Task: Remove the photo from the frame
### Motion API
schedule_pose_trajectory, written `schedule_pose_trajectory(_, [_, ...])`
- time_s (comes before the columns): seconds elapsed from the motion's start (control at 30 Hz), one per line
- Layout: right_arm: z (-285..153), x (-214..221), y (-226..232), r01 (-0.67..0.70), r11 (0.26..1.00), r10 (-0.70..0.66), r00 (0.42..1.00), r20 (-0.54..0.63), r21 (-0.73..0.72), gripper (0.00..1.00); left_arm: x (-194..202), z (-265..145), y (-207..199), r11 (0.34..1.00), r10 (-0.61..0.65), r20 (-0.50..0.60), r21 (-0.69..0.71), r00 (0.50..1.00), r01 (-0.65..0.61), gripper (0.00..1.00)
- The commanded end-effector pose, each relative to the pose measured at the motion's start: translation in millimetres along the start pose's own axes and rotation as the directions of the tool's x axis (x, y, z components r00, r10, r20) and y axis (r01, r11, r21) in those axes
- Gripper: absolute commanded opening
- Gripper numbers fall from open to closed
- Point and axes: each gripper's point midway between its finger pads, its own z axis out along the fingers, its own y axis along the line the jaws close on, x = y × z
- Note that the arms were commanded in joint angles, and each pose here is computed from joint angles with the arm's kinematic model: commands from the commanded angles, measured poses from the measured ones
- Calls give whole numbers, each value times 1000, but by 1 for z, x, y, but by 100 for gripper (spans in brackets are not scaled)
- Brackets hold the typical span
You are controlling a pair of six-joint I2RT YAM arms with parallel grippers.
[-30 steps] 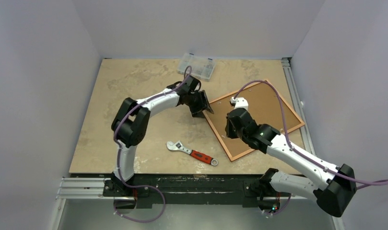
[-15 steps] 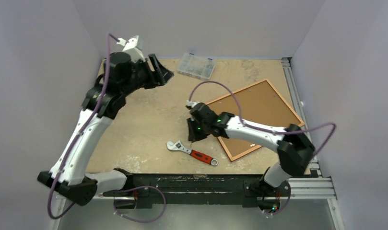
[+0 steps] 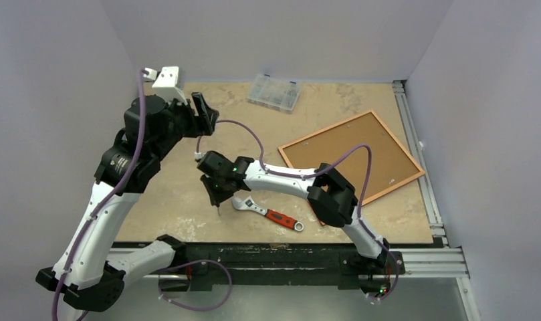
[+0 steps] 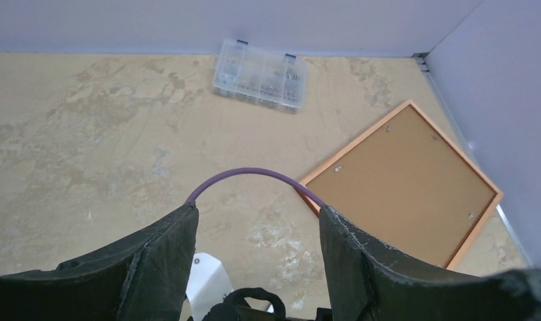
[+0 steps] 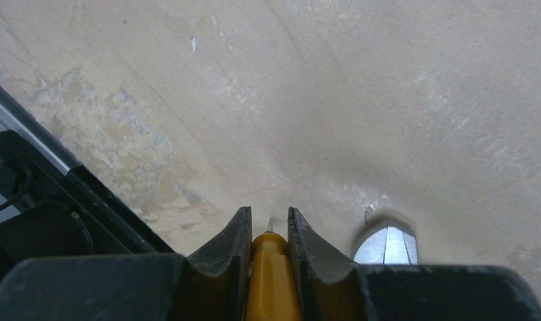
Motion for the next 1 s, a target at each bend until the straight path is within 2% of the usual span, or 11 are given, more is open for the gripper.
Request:
schedule_pose_trajectory(0.0, [18, 14, -5, 8, 999, -6, 998, -70, 34, 0, -3, -2, 13, 992, 107, 44, -75, 993, -103, 66])
schedule_pose_trajectory(0.2, [34, 1, 6, 1, 1000, -1, 998, -56, 7, 0, 6, 0, 24, 983, 138, 35, -131, 990, -132, 67])
schedule_pose_trajectory(0.33, [-6, -9, 18, 16, 999, -17, 999, -38, -34, 0, 6, 0, 26, 979, 149, 35, -149, 988, -142, 67])
schedule_pose_trajectory(0.37, [-18, -10, 28, -3, 996, 0, 1000, -27, -90, 0, 5, -1, 28, 977, 151, 37, -159, 988, -143, 67])
schedule_pose_trajectory(0.43, [-33, 0, 44, -38, 974, 22, 997, -74, -223, 0, 5, 0, 31, 974, 154, 32, -175, 988, -146, 67])
schedule_pose_trajectory(0.5, [-41, 17, 57, -44, 945, -11, 986, -167, -324, 0, 5, 1, 32, 973, 154, 29, -180, 988, -146, 67])
schedule_pose_trajectory(0.6, [-38, 36, 59, -74, 934, -11, 973, -233, -351, 0, 8, 4, 33, 973, 148, 18, -182, 989, -142, 67])
schedule_pose_trajectory(0.73, [-15, 31, 50, -66, 952, -5, 973, -231, -298, 0, 11, 8, 33, 976, 132, 8, -175, 991, -129, 66])
schedule_pose_trajectory(0.83, [11, 27, 31, -32, 982, -13, 971, -240, -185, 0, 12, 10, 34, 976, 131, 6, -177, 991, -128, 66])
schedule_pose_trajectory(0.97, [21, 14, 11, 9, 997, -22, 987, -160, -78, 2, 15, 12, 36, 974, 135, -1, -184, 991, -133, 66])
